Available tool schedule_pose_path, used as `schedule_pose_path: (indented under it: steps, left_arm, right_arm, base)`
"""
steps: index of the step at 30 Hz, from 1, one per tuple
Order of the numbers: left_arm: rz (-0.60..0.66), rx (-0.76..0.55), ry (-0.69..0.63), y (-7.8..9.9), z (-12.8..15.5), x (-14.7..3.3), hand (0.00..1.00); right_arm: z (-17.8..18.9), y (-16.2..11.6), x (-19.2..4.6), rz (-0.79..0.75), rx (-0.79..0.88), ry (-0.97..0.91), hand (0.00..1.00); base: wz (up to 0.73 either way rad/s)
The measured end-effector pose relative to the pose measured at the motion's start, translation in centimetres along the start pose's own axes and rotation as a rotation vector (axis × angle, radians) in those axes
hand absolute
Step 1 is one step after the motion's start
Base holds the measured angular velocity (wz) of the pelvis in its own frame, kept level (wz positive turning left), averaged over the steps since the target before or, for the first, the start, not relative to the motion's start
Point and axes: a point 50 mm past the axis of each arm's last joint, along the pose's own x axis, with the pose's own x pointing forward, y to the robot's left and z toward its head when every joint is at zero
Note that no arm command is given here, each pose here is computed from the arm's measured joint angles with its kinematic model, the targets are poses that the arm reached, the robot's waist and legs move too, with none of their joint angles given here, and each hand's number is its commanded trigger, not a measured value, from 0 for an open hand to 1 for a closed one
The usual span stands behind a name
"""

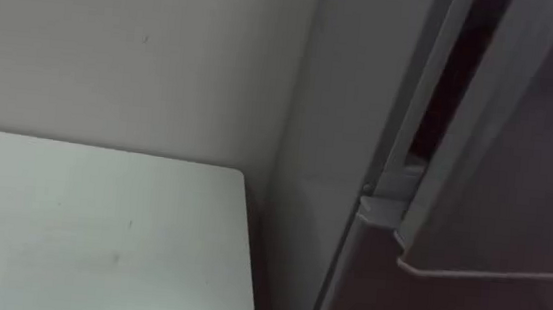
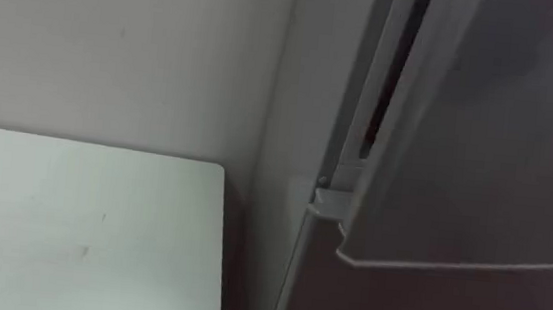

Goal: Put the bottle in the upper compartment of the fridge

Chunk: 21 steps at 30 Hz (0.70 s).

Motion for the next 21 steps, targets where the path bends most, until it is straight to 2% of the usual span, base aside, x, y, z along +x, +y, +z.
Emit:
schedule_pose_path:
  steps: [8, 21]
  left_arm:
    - [0.004, -0.008, -0.047, 0.1, 1.0, 0.0, 0.00]
    - [-0.002, 0.013, -0.031, -0.1, 0.5, -0.1, 0.00]
  right_arm:
    - [0.1, 0.6, -0.2, 0.062, 0.025, -0.014, 0.00]
    - [-0.7, 2.5, -1.4, 0.228, 0.065, 0.042, 0.00]
  base:
    - [-0.02]
    - [0.00]
